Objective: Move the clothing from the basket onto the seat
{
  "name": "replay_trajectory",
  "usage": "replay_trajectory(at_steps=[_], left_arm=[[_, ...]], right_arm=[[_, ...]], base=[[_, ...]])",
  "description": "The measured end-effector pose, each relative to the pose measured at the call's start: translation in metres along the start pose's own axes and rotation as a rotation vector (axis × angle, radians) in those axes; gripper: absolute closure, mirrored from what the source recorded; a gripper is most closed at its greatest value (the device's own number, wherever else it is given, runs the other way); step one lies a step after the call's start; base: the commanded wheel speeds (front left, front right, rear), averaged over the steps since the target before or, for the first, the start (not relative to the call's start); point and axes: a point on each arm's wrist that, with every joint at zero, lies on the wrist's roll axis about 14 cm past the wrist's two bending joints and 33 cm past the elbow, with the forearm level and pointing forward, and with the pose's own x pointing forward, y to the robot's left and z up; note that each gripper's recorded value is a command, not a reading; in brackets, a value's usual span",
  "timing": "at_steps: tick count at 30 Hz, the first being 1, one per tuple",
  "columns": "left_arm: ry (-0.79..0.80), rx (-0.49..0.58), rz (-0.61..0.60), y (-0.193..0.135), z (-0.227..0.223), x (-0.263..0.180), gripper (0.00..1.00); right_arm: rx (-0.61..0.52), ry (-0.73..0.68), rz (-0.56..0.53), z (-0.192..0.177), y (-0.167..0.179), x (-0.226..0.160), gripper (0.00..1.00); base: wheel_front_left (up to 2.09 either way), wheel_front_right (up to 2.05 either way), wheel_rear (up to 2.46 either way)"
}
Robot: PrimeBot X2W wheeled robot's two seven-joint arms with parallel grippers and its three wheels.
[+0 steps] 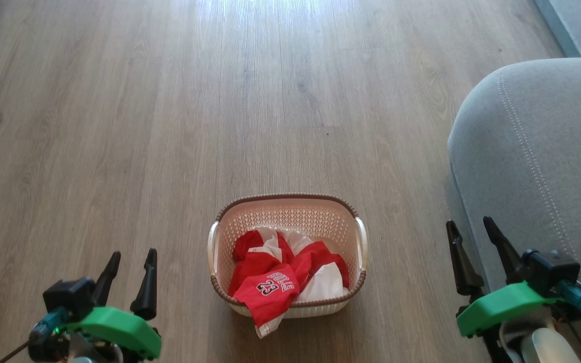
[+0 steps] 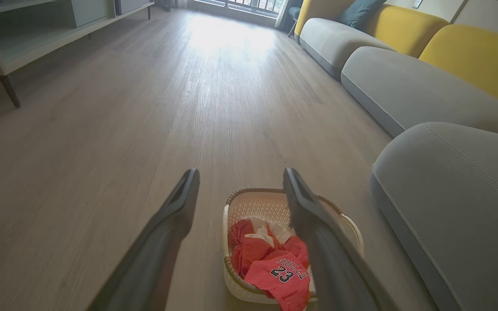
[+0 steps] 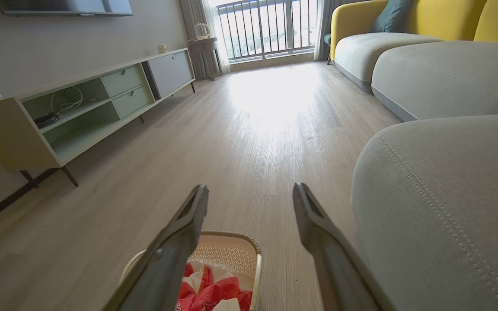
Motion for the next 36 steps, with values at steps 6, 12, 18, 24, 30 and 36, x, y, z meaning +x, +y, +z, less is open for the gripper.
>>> replay_trajectory(at_steps=[6, 12, 18, 24, 30, 36], left_arm=[[-0.007, 0.066, 0.003, 0.0042, 0.0007, -0.0005, 0.00], [-0.014, 0.133, -0.009, 0.0038, 0.0016, -0.0012, 0.00], [-0.009, 0.172, -0.018, 0.0034, -0.0009, -0.0020, 0.00], [-0.005, 0.170, -0.016, 0.0039, -0.0023, -0.0019, 0.00], [0.003, 0.169, -0.014, 0.0049, -0.0045, -0.0021, 0.00], [0.008, 0.168, -0.014, 0.0049, -0.0062, -0.0016, 0.00]], right_arm=[[-0.068, -0.007, 0.017, 0.0006, 0.0031, -0.0001, 0.00], [-0.123, -0.017, 0.032, 0.0018, 0.0056, -0.0003, 0.00], [-0.149, -0.017, 0.025, -0.0001, 0.0023, -0.0036, 0.00], [-0.139, -0.011, 0.011, -0.0021, -0.0018, -0.0046, 0.00], [-0.132, -0.010, 0.006, -0.0026, -0.0032, -0.0049, 0.00], [-0.132, -0.008, 0.003, -0.0030, -0.0041, -0.0053, 0.00]], base=[[0.00, 0.00, 0.00], [0.00, 0.00, 0.00], [0.00, 0.00, 0.00], [0.00, 0.00, 0.00], [0.00, 0.00, 0.00], [0.00, 0.00, 0.00]])
